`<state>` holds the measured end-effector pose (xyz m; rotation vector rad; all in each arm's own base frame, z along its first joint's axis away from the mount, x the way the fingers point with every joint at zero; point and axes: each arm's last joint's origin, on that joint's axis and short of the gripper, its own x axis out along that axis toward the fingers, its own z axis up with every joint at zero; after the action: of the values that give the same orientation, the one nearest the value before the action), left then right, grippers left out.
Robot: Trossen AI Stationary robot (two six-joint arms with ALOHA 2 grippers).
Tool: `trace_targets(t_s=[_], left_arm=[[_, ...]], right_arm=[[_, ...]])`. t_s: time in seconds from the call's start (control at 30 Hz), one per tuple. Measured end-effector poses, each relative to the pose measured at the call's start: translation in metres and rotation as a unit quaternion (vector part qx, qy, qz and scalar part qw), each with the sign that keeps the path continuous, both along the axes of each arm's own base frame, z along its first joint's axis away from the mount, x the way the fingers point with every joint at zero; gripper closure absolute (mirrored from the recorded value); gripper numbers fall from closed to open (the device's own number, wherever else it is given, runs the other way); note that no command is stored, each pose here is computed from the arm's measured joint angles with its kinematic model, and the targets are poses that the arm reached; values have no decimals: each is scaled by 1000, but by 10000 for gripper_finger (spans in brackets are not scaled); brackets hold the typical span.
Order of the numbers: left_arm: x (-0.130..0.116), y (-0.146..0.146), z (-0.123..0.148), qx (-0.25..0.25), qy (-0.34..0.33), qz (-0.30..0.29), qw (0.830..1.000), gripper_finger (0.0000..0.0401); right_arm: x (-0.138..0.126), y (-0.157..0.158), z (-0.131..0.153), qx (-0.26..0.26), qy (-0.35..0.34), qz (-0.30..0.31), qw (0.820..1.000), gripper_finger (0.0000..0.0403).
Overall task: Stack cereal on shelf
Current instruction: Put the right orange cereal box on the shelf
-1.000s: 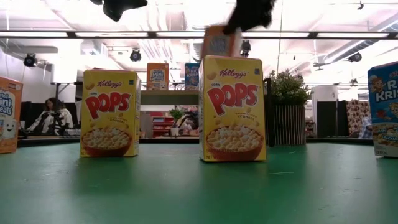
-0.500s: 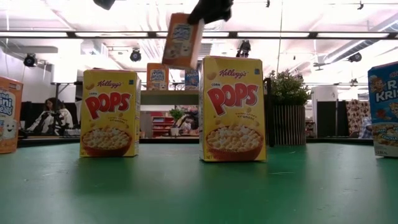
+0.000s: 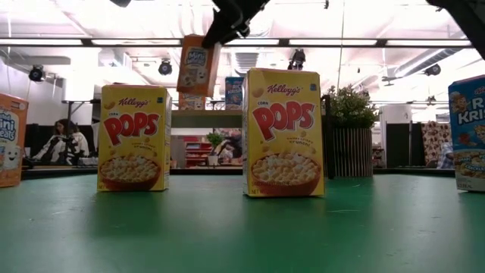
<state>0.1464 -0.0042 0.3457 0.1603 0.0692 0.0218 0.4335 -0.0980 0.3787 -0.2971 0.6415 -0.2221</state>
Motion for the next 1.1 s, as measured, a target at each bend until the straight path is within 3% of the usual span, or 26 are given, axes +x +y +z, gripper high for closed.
trace_targets(t_s=[0.4, 0.8, 1.1], left_arm=[[0, 0, 0, 9, 1, -1, 1000, 193], [0, 0, 0, 23, 3, -2, 1000, 193], [0, 0, -1, 23, 4, -2, 1000, 193]], right_arm=[[16, -37, -20, -2, 12, -2, 1000, 236], [14, -49, -20, 12, -3, -27, 1000, 177], [11, -46, -8, 11, -19, -28, 999, 172]])
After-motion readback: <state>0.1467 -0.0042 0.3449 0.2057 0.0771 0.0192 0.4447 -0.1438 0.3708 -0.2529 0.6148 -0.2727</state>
